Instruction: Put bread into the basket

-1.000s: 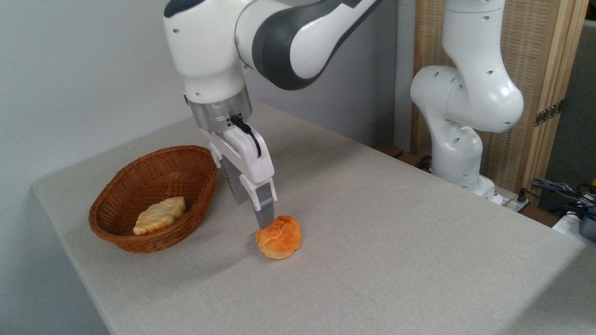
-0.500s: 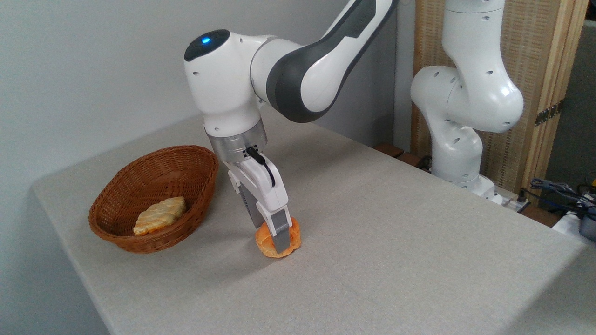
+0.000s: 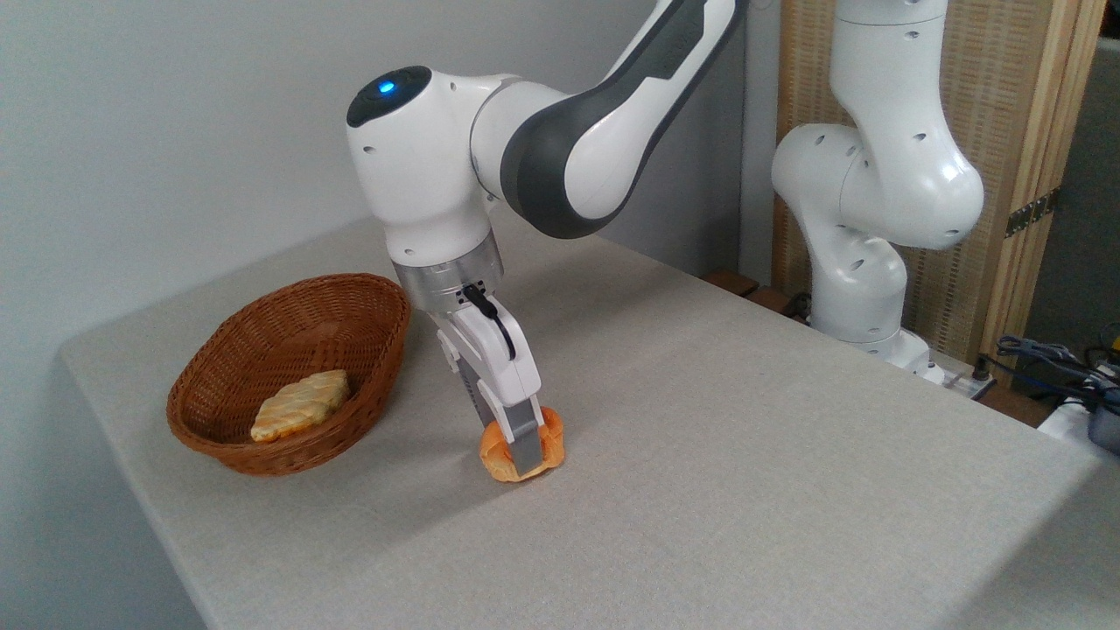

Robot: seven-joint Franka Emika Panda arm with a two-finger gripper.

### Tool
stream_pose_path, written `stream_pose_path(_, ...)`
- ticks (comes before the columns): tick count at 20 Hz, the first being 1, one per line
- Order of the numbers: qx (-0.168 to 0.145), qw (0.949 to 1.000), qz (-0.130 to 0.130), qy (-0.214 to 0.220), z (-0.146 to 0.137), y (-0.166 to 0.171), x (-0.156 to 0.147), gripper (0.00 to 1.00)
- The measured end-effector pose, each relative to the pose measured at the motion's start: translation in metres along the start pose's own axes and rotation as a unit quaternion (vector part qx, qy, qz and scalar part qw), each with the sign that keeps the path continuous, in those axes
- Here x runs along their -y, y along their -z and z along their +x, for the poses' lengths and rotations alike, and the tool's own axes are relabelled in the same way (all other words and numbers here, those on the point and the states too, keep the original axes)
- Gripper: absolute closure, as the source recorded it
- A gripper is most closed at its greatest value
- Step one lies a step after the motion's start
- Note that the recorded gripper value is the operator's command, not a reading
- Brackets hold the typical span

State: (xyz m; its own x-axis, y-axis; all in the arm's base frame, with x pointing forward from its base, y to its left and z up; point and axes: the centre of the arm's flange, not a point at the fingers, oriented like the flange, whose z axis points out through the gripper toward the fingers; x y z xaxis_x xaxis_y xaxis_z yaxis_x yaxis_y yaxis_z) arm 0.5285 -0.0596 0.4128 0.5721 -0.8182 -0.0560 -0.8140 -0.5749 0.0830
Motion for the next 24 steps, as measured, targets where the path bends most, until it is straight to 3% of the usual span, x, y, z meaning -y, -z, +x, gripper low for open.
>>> stream_pose_path(6,-0.005,1.0,0.006,0.0,0.001,0.007,0.001,0.71)
stream_pose_path(8,-0.022,0.9995,0.02,0.0,0.008,0.025,0.004,0.71)
stream_pose_path(10,-0.059,0.9979,0.026,0.005,0.024,0.053,-0.002,0.66)
stream_pose_path(14,-0.1,0.9942,0.03,0.027,0.07,0.089,-0.037,0.63)
stream_pose_path(16,-0.109,0.9928,0.025,0.043,0.095,0.096,-0.061,0.45)
stream_pose_path(17,-0.112,0.9923,0.021,0.048,0.106,0.097,-0.07,0.19)
stream_pose_path(18,-0.119,0.9914,0.017,0.052,0.117,0.098,-0.077,0.05)
stream_pose_path(19,-0.132,0.9893,0.013,0.061,0.129,0.098,-0.083,0.0)
stream_pose_path(22,-0.17,0.9789,0.002,0.113,0.167,0.085,-0.098,0.0)
stream_pose_path(24,-0.178,0.9761,-0.007,0.125,0.183,0.071,-0.104,0.0)
